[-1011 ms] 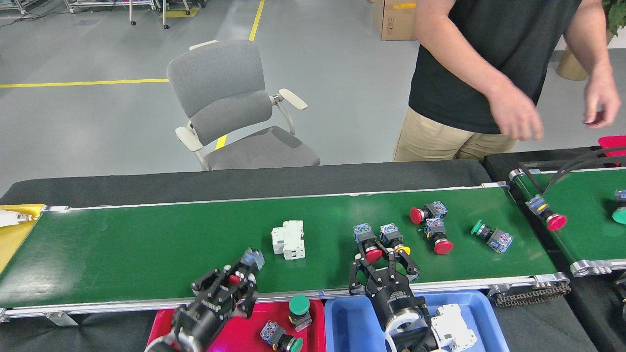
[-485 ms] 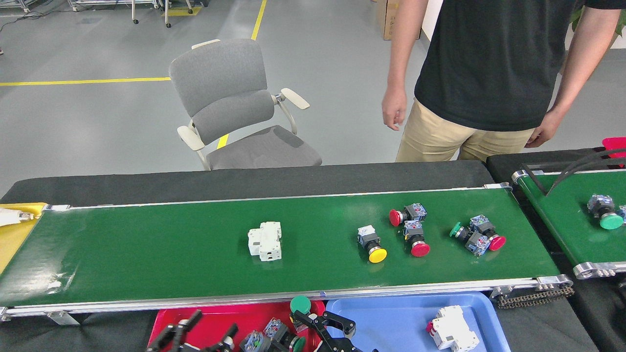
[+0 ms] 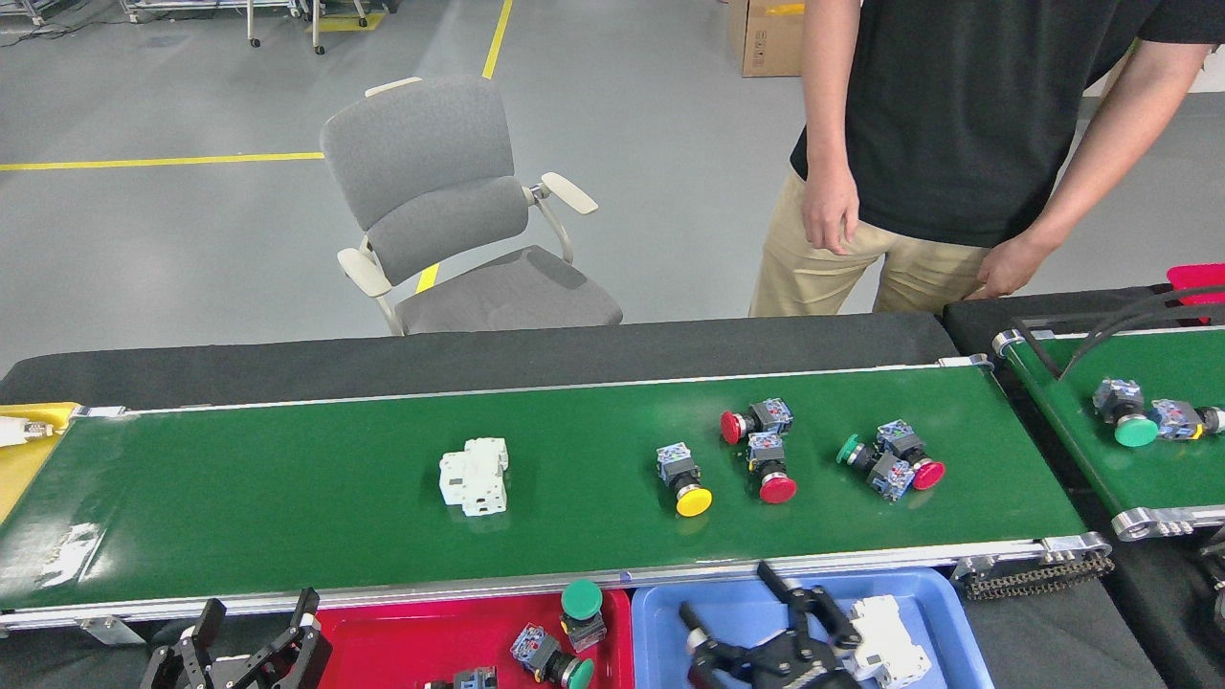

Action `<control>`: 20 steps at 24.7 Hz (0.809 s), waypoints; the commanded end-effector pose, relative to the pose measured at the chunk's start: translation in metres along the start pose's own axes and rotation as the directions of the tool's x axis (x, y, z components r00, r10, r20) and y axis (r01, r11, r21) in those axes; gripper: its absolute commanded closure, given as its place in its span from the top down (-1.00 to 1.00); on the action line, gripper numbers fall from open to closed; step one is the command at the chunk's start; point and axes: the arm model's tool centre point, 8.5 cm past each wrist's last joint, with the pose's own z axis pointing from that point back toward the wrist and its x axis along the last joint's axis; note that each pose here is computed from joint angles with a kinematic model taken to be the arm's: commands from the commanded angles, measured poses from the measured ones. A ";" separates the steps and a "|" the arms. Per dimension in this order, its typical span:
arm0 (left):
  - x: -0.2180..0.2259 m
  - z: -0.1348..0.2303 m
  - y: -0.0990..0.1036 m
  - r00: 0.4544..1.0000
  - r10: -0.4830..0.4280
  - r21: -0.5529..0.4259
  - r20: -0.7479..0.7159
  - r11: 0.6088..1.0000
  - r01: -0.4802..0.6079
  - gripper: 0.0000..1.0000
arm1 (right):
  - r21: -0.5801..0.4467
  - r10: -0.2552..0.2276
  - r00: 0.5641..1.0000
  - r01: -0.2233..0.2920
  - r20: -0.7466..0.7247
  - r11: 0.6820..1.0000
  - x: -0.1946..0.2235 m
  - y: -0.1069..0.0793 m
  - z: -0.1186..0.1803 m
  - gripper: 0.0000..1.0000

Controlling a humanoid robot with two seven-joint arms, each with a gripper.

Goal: Pick switch part from conveyor to tray

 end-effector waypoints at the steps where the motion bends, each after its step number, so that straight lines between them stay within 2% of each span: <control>1: 0.011 -0.007 0.011 0.998 -0.039 0.036 0.042 0.999 0.037 0.98 | -0.028 0.018 0.986 -0.023 -0.168 0.999 -0.022 -0.010 -0.001 0.96; 4: 0.023 -0.028 0.026 0.997 -0.032 0.070 0.067 0.997 0.028 0.98 | -0.045 0.088 0.977 -0.099 -0.196 0.994 -0.021 -0.023 -0.019 0.96; 7: 0.040 -0.055 0.027 0.997 -0.009 0.026 0.073 1.000 0.007 0.98 | -0.033 0.158 0.980 -0.163 -0.118 0.986 0.013 -0.019 -0.047 0.96; 14: 0.044 -0.096 0.034 0.998 0.005 0.014 0.059 1.000 -0.006 0.98 | 0.031 0.213 0.977 -0.213 -0.013 0.977 0.073 0.003 -0.106 0.97; 20: 0.056 -0.116 0.033 0.996 -0.018 -0.003 0.086 1.000 0.019 0.98 | 0.051 0.224 0.974 -0.225 0.026 0.973 0.094 0.003 -0.139 0.97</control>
